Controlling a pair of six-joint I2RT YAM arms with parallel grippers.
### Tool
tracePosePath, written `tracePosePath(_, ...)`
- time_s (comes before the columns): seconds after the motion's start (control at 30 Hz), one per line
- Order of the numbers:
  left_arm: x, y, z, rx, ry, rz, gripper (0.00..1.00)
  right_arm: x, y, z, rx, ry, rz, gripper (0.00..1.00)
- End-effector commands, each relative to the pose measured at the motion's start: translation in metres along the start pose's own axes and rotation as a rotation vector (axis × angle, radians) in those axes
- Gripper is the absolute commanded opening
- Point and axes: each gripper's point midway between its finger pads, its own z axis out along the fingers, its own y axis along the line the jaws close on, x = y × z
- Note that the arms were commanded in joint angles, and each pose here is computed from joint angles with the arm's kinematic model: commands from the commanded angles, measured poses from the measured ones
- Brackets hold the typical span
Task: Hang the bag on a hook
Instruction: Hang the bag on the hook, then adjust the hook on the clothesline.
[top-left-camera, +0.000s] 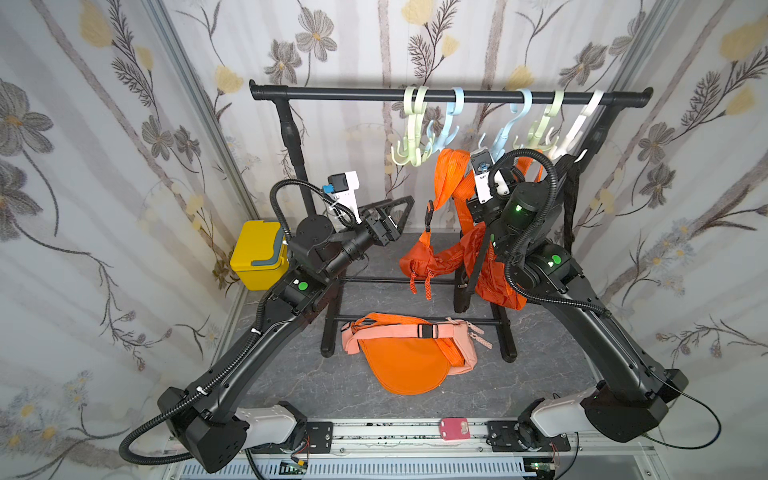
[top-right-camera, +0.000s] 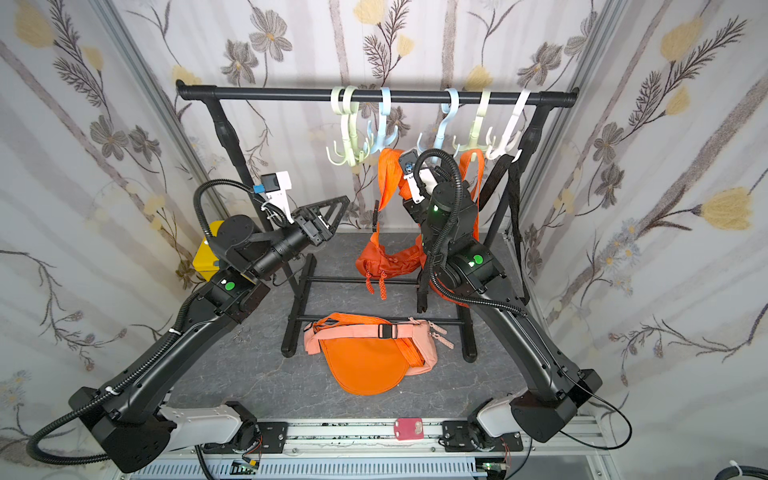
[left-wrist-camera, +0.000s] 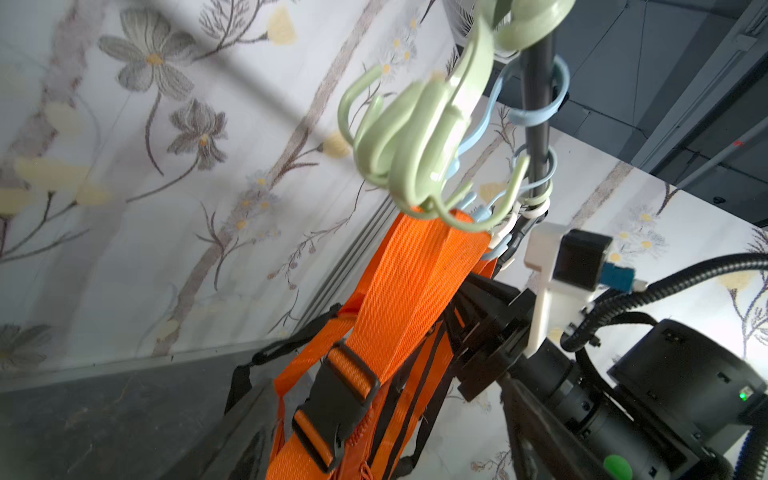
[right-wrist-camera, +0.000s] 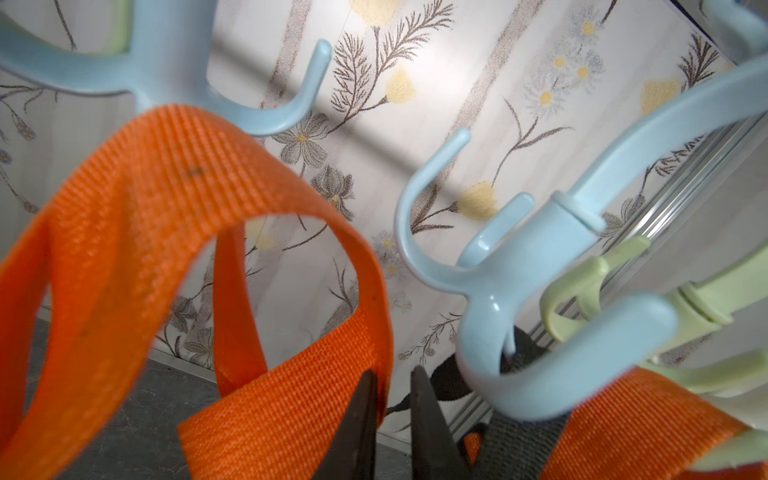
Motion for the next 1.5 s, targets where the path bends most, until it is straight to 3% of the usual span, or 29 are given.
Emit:
tracePosePath(0.0,-0.025,-0.005,0.006,0.005,-0.050,0.051,0.82,-0.008,-0.006,-0.001,0.026,-0.030,0.024,0.15)
tracePosePath(0.37,-0.060,-0.019,0.056,0.088,-0.046,0.088,0.82,-0.006,-0.003,0.000,0.011,-0.031,0.021,0.11)
tracePosePath(0.7,-0.083,0.005,0.116,0.059,-0.008,0.148,0.85,-0.006,0.004,0.002,-0.008,-0.038,0.025,0.09)
tracePosePath(0.9,-0.076,0.018,0.127,0.121,0.018,0.090,0.62,-0.006,0.005,0.002,-0.009,-0.043,0.024,0.08)
tracePosePath(1.23,-0.083,-0.004,0.110,0.217,0.030,0.067,0.23,-0.004,0.004,0.007,0.015,-0.036,0.014,0.07)
tracePosePath(1.47,-0.098,0.008,0.097,0.132,0.004,0.089,0.14,-0.003,-0.002,0.005,0.032,-0.031,0.005,0.06)
